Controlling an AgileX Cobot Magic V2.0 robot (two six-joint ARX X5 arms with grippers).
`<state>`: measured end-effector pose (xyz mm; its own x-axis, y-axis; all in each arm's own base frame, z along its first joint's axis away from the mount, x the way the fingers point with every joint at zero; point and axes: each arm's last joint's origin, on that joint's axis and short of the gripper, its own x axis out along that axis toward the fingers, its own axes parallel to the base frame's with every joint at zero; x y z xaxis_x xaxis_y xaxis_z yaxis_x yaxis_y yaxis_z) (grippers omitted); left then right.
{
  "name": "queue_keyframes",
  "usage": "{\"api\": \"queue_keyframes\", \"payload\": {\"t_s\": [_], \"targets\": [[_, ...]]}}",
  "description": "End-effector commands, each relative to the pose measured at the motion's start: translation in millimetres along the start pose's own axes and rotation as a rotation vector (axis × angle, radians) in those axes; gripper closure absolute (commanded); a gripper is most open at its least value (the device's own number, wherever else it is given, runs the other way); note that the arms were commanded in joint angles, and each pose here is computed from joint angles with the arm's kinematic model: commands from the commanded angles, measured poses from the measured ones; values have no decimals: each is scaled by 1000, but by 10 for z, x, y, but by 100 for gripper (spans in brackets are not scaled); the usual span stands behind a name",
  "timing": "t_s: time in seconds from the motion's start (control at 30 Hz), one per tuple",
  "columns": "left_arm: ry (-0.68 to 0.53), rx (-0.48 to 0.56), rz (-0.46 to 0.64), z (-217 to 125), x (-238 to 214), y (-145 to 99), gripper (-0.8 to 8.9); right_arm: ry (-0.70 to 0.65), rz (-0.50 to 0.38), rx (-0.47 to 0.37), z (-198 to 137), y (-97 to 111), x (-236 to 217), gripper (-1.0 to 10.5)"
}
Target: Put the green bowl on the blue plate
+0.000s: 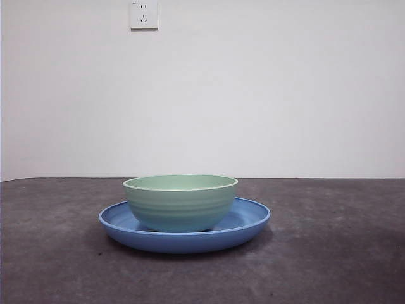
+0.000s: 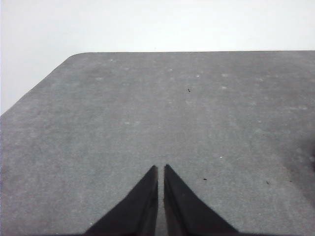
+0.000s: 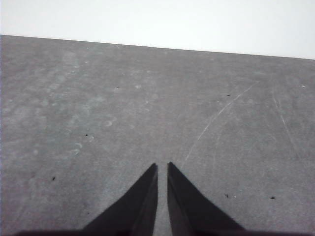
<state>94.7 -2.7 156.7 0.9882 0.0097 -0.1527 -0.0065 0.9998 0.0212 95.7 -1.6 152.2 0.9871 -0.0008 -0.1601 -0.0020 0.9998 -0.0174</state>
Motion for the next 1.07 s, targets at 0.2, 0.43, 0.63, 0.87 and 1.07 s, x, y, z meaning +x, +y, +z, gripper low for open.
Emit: {"api": "queue_keyframes", "payload": {"t_s": [0.2, 0.43, 0.63, 0.87, 1.07], "targets": [[25, 2, -3, -71, 20, -4, 794, 7, -2, 13, -21, 0, 5, 916], [25, 2, -3, -71, 20, -4, 794, -18, -3, 12, 4, 0, 5, 917], [25, 2, -3, -71, 20, -4, 794, -18, -3, 12, 4, 0, 5, 916], [25, 2, -3, -71, 20, -4, 794, -18, -3, 12, 4, 0, 5, 916], [25, 2, -3, -71, 20, -4, 794, -18, -3, 12, 4, 0, 5, 916]]}}
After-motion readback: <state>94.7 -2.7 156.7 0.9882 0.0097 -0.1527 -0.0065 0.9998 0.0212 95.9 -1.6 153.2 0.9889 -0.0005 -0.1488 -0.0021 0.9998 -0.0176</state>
